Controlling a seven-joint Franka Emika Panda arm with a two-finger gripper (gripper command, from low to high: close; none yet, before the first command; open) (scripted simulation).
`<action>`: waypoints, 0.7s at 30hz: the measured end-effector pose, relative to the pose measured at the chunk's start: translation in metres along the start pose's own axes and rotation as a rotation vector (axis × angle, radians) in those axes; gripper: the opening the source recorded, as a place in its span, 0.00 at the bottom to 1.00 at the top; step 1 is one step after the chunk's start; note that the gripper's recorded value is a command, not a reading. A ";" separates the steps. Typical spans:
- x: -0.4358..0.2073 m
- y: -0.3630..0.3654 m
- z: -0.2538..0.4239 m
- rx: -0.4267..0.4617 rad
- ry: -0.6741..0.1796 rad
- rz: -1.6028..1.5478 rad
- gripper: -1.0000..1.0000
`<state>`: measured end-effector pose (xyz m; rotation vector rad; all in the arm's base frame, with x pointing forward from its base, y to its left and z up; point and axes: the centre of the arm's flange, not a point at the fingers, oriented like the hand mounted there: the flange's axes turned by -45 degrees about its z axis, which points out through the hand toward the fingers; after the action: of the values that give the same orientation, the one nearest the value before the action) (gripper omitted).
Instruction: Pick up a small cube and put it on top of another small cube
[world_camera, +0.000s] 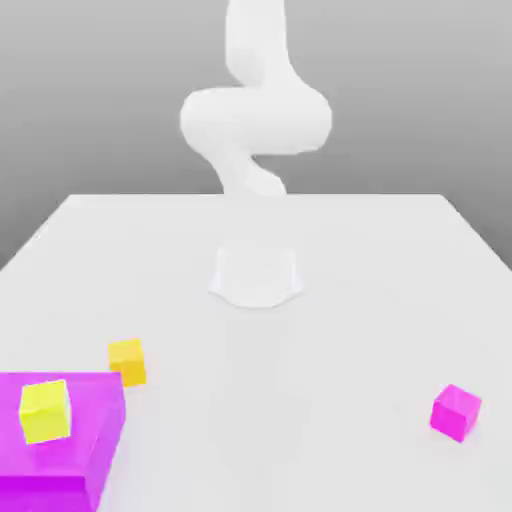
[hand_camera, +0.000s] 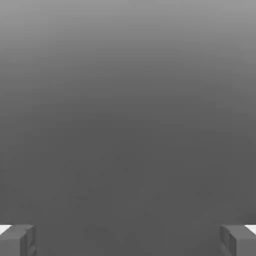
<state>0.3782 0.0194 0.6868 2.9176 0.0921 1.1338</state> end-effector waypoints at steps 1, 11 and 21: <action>0.003 -0.009 0.017 0.007 -0.025 -0.032 0.50; -0.008 -0.106 0.174 0.094 -0.246 -0.341 0.50; -0.089 -0.227 0.310 0.232 -0.445 -0.670 0.50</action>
<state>0.5106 0.2444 0.3911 2.8489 1.1431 0.3856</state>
